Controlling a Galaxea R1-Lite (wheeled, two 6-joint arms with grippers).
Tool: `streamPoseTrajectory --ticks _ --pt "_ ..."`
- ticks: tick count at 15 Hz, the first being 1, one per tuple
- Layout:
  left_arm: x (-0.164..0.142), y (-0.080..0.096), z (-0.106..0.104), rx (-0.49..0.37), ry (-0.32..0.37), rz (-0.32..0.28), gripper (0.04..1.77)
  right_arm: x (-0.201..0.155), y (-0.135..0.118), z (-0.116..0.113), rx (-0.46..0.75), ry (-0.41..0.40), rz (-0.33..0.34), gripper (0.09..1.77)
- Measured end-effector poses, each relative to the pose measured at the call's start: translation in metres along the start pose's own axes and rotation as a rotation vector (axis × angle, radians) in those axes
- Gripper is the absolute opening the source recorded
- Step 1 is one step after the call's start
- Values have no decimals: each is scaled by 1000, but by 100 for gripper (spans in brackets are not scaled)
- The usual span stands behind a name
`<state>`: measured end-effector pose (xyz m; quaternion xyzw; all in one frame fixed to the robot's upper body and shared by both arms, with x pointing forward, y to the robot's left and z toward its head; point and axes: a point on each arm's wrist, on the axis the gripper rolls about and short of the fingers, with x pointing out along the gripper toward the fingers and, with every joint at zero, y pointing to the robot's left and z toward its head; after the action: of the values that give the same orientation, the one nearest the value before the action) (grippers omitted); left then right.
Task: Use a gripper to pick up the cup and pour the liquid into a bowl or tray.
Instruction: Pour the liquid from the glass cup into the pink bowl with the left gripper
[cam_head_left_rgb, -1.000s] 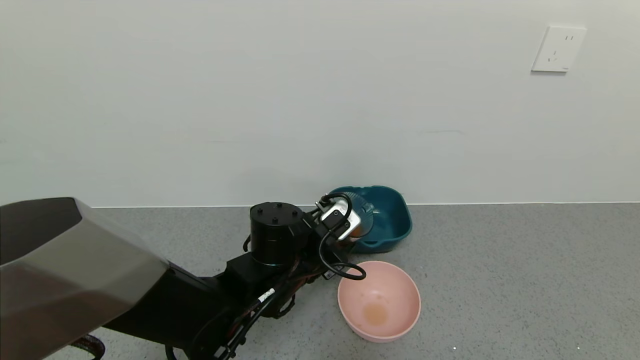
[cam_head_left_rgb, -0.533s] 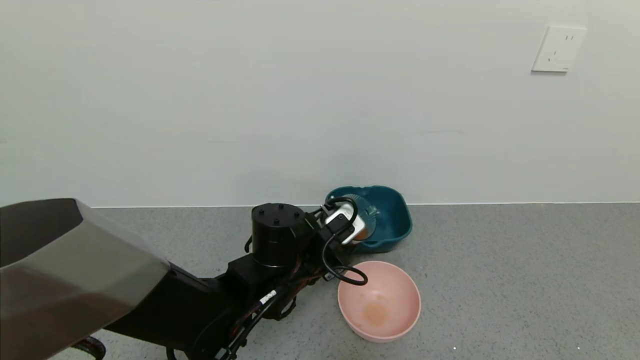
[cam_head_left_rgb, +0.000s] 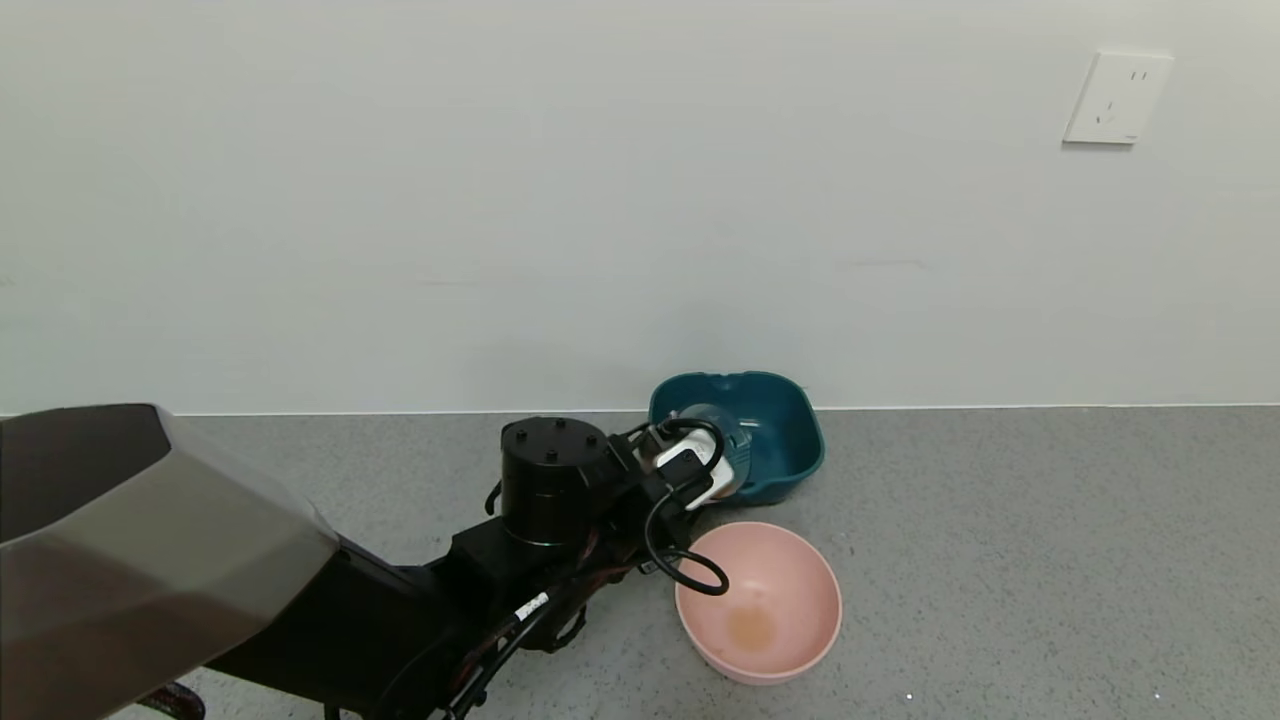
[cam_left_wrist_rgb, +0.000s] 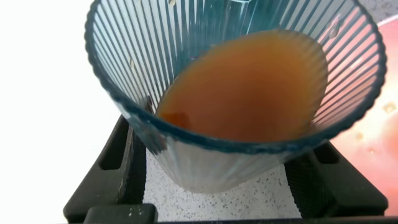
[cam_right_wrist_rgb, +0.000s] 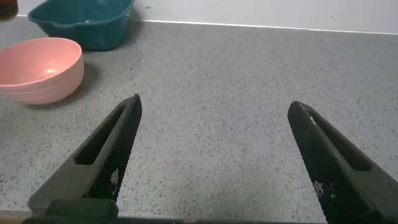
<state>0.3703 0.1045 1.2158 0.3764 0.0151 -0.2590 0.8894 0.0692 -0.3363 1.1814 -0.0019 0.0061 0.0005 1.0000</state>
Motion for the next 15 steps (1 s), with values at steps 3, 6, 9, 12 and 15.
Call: streamPoseTrajectory --ticks 3,6,9,12,15 --pt "-2 -1 -1 48 -6 5 126 0 0 0 0 0 0 171" --pt "-3 -1 -2 86 -5 4 126 0 0 0 0 0 0 171" --pt "-3 -2 -1 128 -7 4 126 0 0 0 0 0 0 171" --pt "-4 -4 1 171 -8 3 126 0 0 0 0 0 0 171" --pt "-4 -4 1 224 -1 8 126 0 0 0 0 0 0 171"
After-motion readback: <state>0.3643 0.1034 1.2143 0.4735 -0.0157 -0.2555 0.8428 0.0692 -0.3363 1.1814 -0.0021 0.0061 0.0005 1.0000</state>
